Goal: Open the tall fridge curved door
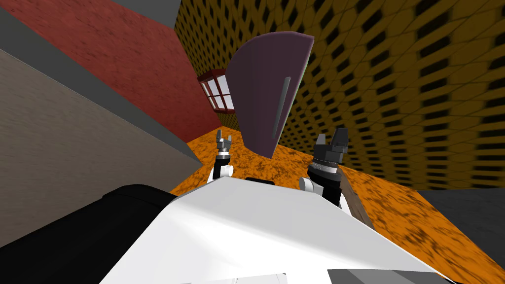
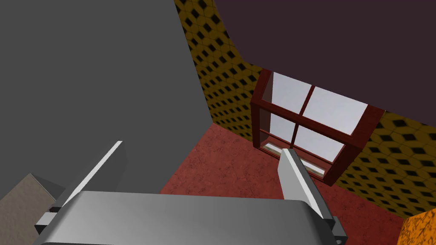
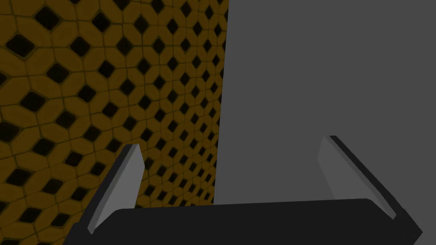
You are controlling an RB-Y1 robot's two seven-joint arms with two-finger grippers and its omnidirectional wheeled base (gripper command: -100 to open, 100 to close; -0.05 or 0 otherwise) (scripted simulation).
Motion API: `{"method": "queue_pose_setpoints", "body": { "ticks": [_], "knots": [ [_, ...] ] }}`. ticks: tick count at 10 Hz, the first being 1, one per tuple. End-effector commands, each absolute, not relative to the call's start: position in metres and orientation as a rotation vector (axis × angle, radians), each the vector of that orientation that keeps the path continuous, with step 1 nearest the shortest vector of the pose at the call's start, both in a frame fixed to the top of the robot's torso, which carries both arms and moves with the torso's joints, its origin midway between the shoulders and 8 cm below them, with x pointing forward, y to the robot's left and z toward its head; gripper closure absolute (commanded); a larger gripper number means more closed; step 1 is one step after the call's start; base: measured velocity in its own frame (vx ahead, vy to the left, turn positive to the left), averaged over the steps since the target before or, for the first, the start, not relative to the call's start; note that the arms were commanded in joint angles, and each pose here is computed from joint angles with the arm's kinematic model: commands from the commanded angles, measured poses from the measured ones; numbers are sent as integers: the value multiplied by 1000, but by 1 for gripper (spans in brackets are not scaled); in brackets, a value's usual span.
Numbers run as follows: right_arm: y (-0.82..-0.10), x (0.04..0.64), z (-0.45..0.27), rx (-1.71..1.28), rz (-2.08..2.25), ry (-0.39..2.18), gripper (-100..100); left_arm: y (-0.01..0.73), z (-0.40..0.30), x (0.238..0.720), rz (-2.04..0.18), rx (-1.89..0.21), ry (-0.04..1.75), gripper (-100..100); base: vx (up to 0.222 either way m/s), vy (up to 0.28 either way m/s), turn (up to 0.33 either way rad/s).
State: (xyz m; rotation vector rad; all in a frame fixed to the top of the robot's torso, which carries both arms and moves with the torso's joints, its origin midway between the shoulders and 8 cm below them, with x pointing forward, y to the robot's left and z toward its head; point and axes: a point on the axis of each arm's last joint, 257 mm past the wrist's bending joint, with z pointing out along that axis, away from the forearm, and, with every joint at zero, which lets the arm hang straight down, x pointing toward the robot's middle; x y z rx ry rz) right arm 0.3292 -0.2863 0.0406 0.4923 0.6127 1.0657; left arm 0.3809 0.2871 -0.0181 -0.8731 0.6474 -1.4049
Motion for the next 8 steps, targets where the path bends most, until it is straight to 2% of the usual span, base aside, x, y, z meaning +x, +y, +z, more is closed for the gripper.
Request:
{"method": "queue_pose_setpoints", "body": {
  "ticks": [1, 8],
  "knots": [
    [-286, 329, 41, 492, 1066, 613, 0, 287, -18, 381, -1405, -873, 647, 0, 0, 0, 0],
    [-286, 329, 41, 492, 1066, 612, 0, 287, -18, 381, -1405, -873, 647, 0, 0, 0, 0]
  ]
}}
